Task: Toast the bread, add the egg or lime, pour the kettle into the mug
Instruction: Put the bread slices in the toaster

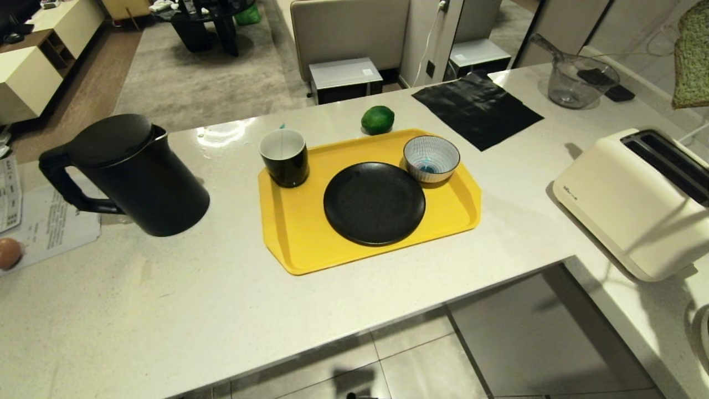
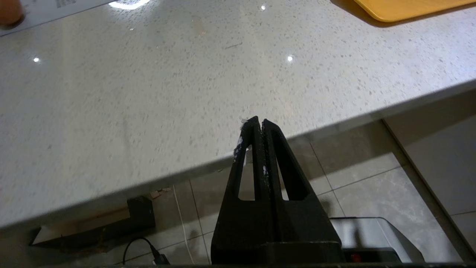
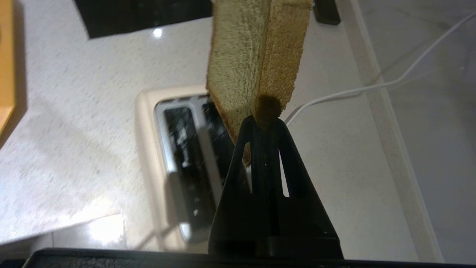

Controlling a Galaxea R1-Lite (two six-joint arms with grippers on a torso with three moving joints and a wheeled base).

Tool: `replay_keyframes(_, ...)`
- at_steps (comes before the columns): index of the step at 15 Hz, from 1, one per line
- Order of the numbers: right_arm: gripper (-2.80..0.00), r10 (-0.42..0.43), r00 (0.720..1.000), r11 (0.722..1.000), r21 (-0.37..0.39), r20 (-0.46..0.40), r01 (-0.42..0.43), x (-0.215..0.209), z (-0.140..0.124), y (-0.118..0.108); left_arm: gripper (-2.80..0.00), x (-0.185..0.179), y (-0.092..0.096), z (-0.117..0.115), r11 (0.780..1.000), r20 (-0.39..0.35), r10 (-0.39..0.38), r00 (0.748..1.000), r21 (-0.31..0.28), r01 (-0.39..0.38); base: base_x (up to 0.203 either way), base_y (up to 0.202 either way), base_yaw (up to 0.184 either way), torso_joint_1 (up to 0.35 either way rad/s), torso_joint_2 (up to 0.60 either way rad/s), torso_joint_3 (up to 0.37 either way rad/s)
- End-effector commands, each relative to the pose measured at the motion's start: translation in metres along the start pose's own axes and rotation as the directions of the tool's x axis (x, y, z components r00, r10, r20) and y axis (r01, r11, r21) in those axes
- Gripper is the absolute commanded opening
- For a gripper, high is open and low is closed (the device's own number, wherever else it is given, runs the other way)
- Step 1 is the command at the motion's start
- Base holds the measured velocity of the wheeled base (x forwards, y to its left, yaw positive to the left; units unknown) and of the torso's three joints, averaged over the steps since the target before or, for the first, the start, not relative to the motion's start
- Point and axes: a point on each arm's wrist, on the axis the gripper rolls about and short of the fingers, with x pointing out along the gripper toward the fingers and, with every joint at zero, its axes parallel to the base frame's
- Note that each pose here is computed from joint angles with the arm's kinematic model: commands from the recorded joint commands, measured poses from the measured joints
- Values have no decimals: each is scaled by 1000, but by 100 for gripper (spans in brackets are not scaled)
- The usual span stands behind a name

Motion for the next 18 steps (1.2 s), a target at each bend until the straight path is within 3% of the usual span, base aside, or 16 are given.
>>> replay_keyframes(1, -280, 13, 1000, 1000, -2, 4, -13, 1, 0, 0, -280, 0, 0, 0, 1000, 1, 1, 1000, -1, -1, -177, 0, -4, 2, -1, 6)
replay_keyframes(5, -280, 14, 1000, 1000, 4, 5, -14, 2, 0, -1, -280, 0, 0, 0, 1000, 1, 1, 1000, -1, -1, -177, 0, -2, -10, 0, 3)
replay_keyframes(18, -280, 13, 1000, 1000, 28, -5, -13, 8, -2, -3, -280, 0, 0, 0, 1000, 1, 1, 1000, 0, -1, 0, 0, 0, 0, 0, 0)
